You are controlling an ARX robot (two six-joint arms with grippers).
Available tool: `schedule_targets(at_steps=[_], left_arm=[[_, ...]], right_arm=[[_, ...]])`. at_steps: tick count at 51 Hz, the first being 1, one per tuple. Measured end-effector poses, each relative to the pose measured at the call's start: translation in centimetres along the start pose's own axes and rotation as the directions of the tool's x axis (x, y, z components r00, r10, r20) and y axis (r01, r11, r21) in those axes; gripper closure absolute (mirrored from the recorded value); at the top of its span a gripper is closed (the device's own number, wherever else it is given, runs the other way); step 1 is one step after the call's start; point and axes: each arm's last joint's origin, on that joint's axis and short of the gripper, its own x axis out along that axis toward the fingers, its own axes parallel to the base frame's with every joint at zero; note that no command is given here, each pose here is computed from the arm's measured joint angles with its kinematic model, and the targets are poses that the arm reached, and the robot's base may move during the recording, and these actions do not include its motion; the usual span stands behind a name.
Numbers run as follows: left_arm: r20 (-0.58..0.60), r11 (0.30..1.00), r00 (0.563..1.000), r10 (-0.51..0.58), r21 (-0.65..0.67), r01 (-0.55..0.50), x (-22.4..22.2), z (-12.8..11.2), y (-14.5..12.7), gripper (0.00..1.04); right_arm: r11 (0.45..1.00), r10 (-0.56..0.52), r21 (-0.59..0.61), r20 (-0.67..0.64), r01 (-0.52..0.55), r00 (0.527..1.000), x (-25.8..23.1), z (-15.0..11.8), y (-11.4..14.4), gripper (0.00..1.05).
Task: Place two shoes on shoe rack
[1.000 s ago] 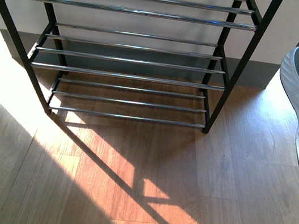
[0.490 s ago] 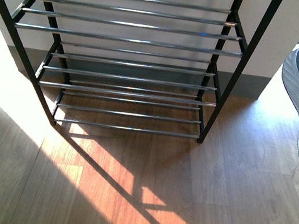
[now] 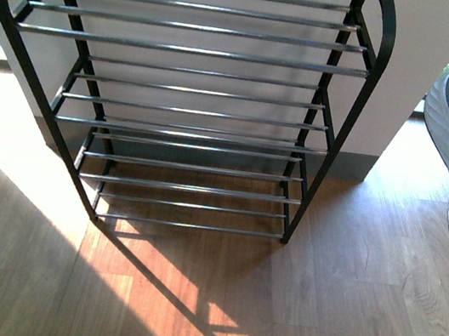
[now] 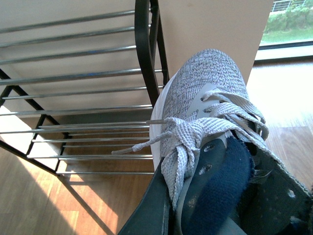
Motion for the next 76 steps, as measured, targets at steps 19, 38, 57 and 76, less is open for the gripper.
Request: schedule_targets(at_steps=[19,38,57,76], left_arm=[[0.0,1.0,1.0,0.003,0.0,-0.003,0.0,0.0,0.0,1.03],[0.0,1.0,1.0,-0.001,0.0,0.001,0.0,0.0,0.0,1.03],[0.001,1.0,1.0,0.0,0.0,0.0,0.0,0.0,0.0,1.03],[0.0,1.0,1.0,0.0,0.001,0.0,0.0,0.0,0.0,1.03]], right_arm=[[0.971,0.237,-0.027,0.133,-0.236,0.962,0.3,0.9,0.7,1.03],[0.977,0.211,0.021,-0.005,-0.211,0.977,9.5,4.2,11.8,1.03],[0.995,0.047,-0.085,-0.038,-0.05,0.998,20.6,1.4,16.4,1.03],[0.966,-0.088,-0.244,-0.014,0.082,0.996,26.8,-0.3,13.5,1.03]])
